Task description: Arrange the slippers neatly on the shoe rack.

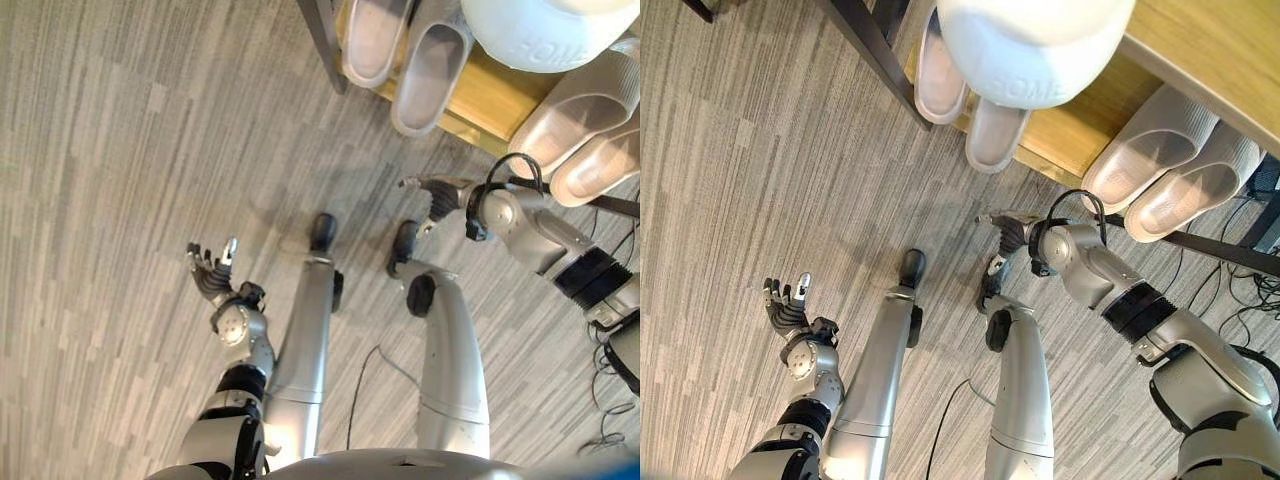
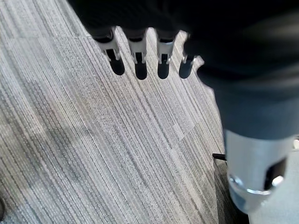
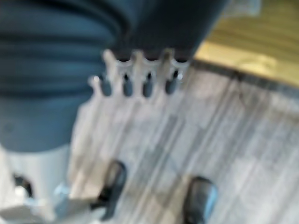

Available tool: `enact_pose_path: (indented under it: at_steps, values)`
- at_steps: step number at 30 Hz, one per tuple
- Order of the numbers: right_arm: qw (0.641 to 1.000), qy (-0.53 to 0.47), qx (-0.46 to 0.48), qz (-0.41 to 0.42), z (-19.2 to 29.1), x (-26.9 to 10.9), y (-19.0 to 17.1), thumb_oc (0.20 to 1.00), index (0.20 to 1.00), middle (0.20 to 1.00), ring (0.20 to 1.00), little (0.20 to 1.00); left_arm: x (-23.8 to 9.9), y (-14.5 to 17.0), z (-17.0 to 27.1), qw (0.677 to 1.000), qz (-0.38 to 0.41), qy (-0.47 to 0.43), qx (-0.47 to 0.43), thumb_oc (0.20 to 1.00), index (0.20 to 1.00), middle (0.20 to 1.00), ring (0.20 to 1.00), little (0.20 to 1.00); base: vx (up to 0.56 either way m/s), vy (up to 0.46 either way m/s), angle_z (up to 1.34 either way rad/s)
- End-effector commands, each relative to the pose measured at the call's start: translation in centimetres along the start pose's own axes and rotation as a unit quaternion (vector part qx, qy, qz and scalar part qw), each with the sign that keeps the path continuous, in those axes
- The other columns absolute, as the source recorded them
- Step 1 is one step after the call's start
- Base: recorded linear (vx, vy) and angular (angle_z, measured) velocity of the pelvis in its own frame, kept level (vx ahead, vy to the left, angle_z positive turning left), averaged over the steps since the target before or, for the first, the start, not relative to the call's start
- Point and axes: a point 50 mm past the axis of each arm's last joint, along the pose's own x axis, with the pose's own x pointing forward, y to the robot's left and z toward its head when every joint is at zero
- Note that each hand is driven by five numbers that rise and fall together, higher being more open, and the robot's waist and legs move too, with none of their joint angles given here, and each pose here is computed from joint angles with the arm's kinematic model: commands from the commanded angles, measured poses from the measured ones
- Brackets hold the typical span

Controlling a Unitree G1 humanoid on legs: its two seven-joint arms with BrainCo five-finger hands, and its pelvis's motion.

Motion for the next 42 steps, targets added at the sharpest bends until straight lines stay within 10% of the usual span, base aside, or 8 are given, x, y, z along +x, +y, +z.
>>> enact_pose_path:
  at_steps: [1, 8, 42]
  values:
    - [0.998, -0.057, -0.009, -0.036, 2.2, 0.0, -1.4, 1.0, 1.0, 1.0, 1.0, 1.0, -0.1, 2.0, 0.9, 0.999, 0.02, -0.038, 0.007, 1.0, 1.0, 1.0, 1.0, 1.0, 0.0, 0.0, 0.0]
    - [0.991, -0.006, 0.067, -0.12, 6.1, 6.8, -4.9, 1.0, 1.0, 1.0, 1.0, 1.0, 0.2, -1.3, 0.5, 0.999, -0.033, -0.028, 0.018, 1.0, 1.0, 1.0, 1.0, 1.0, 0.02, 0.003, 0.05]
    - [0.986, -0.013, 0.096, -0.133, 4.7, 6.5, -5.6, 1.0, 1.0, 1.0, 1.0, 1.0, 0.4, 1.3, 0.0, 0.997, -0.036, -0.013, 0.068, 1.0, 1.0, 1.0, 1.0, 1.0, 0.0, -0.002, 0.01]
